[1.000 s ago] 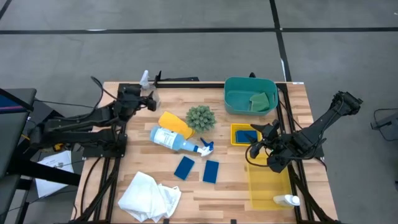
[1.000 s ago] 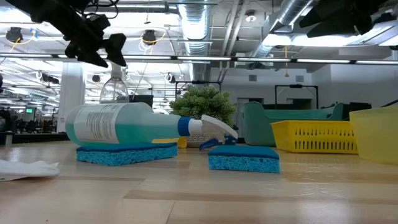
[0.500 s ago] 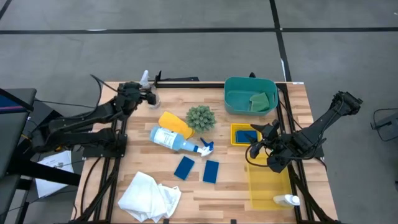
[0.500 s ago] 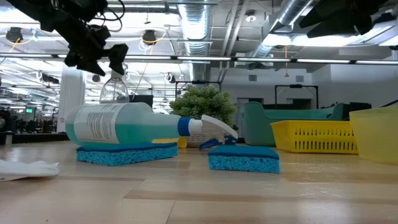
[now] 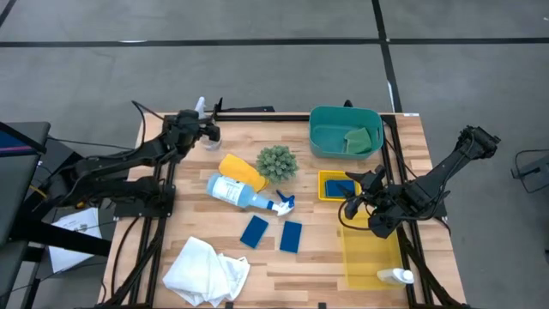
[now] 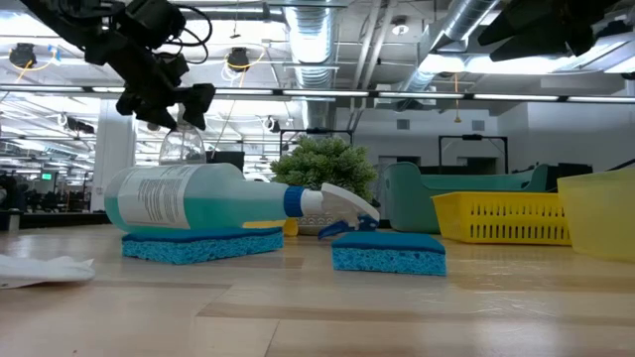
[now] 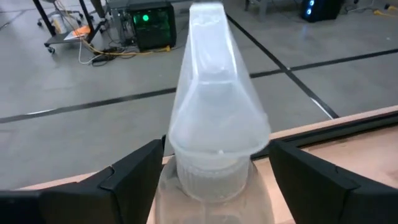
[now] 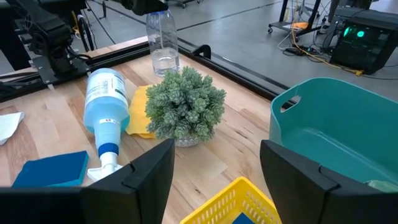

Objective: Pick & Place Kitchen Items
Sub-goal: Put the transparent bottle into the bottom yellow bin

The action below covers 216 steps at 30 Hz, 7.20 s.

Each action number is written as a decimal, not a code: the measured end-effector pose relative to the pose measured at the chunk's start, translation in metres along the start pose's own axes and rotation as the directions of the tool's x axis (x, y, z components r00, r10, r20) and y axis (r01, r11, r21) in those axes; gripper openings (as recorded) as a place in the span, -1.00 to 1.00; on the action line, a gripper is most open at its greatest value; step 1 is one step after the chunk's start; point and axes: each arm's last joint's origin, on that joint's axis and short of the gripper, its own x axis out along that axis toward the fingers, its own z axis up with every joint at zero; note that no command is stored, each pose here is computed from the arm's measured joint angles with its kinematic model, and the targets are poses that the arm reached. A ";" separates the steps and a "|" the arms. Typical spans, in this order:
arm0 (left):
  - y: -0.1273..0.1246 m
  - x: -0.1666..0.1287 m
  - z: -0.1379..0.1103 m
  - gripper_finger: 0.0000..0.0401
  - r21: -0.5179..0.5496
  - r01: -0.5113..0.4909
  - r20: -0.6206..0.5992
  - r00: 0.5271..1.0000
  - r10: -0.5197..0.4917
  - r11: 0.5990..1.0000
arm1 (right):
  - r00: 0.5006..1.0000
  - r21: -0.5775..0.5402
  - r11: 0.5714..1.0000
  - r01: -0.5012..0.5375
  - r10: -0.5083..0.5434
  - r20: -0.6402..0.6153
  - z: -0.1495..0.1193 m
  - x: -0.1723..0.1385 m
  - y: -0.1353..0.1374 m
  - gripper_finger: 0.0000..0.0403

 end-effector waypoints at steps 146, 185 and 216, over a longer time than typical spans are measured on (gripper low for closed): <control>-0.381 -0.272 -0.010 -0.35 0.418 0.905 0.044 -0.110 -0.993 -0.081 | 0.939 0.053 0.941 0.334 -0.337 0.067 0.031 -0.002 -0.098 0.13; -0.437 -0.227 -0.045 -0.35 0.366 0.930 0.119 -0.082 -0.989 -0.032 | 0.939 0.091 0.941 0.327 -0.334 0.078 0.032 -0.003 -0.097 0.13; -0.444 -0.223 -0.071 -0.35 0.345 0.937 0.079 -0.079 -0.994 -0.047 | 0.940 0.101 0.941 0.323 -0.332 0.080 0.032 -0.003 -0.097 0.13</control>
